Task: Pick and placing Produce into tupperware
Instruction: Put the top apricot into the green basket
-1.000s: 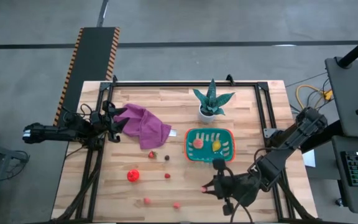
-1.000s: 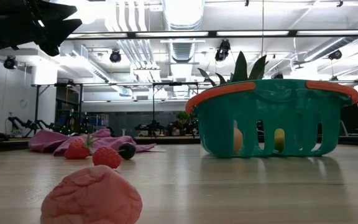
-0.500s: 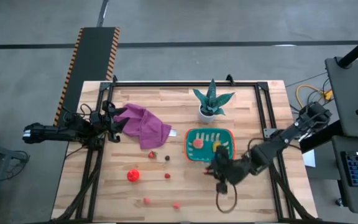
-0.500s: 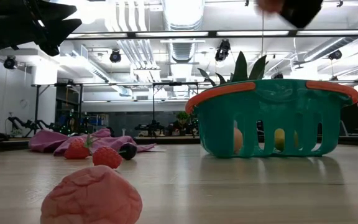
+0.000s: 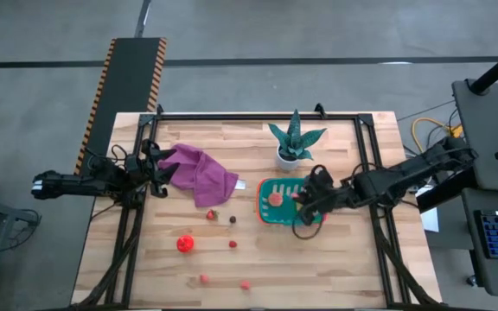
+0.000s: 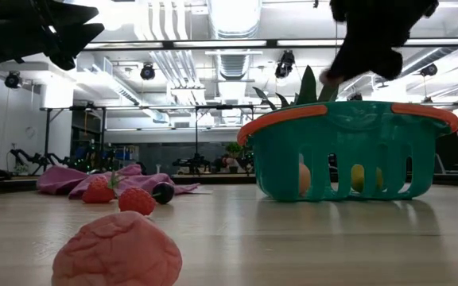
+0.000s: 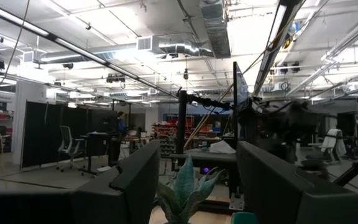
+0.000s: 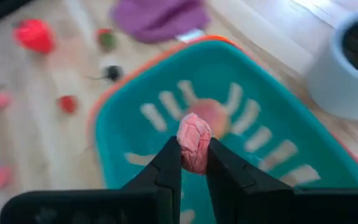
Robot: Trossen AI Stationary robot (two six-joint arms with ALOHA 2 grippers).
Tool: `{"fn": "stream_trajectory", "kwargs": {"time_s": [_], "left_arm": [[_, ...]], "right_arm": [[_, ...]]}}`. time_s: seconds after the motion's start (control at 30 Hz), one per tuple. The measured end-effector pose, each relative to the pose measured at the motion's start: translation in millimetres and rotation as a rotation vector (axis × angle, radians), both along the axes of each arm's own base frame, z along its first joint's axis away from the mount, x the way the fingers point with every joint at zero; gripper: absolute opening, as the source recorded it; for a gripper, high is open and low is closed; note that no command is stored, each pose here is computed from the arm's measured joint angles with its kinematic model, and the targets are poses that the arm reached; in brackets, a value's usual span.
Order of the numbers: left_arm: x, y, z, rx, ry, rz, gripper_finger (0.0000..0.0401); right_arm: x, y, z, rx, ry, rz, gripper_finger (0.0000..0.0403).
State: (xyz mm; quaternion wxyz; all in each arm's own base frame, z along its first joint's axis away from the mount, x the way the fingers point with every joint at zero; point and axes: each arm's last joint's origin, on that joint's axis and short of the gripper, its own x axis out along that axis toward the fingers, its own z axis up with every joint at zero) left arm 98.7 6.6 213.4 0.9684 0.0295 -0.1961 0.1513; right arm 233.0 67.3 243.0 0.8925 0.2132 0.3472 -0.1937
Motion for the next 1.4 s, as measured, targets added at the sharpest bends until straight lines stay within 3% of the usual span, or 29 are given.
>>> {"fn": "stream_trajectory", "kwargs": {"time_s": [0.4,0.67,1.0,1.4], "left_arm": [[0,0,0,0.000,0.001,0.000,0.0199],[0,0,0,0.006,0.003,0.003,0.0199],[0,0,0,0.006,0.003,0.003,0.0199],[0,0,0,0.007,0.006,0.002,0.0199]], "right_arm": [[5,-1,-17,0.033,0.163,-0.144,0.0047],[28,3,-17,-0.090,0.297,-0.211,0.0047],[51,8,-17,-0.198,0.603,-0.262,0.0047],[56,3,-28,-0.188,0.676,-0.283,0.0047]]}}
